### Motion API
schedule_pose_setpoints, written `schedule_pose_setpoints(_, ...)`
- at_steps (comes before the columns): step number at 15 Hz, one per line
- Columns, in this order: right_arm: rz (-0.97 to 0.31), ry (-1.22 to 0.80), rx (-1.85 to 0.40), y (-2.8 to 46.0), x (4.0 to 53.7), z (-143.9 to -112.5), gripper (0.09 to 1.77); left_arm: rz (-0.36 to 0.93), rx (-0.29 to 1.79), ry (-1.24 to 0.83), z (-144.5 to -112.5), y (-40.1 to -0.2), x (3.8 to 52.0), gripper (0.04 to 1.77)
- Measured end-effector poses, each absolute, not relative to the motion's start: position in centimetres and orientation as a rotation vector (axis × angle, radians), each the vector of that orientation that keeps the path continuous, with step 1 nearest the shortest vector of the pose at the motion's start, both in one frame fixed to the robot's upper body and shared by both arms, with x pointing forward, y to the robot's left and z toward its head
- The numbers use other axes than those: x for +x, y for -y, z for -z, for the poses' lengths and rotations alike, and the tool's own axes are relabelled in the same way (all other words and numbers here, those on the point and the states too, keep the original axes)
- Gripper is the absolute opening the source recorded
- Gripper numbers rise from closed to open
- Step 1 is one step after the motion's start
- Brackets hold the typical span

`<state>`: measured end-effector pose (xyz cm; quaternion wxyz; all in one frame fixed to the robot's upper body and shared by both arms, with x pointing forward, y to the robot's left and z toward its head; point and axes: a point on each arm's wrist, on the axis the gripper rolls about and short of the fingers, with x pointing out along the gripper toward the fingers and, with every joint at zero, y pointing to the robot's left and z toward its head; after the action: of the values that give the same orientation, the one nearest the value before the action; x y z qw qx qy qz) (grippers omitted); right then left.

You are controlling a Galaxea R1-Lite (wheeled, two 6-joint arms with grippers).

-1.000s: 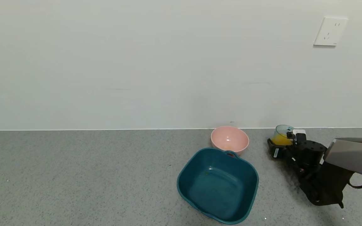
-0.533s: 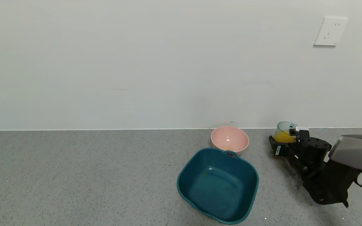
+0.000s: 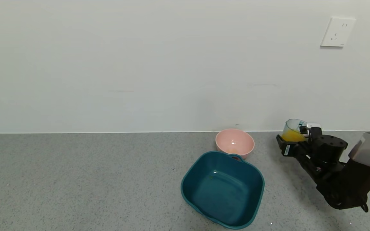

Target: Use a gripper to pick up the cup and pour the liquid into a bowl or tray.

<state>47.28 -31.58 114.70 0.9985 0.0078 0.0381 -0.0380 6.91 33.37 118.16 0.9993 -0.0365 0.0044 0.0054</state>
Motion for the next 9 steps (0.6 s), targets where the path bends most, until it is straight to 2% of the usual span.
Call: schedule_pose_setpoints(9, 0.005, -0.032, -0.033, 28.5, 43.5, -118.8, 1.37, -0.011, -0.073, -0.009, -118.2, -33.4, 6.9, 1.72)
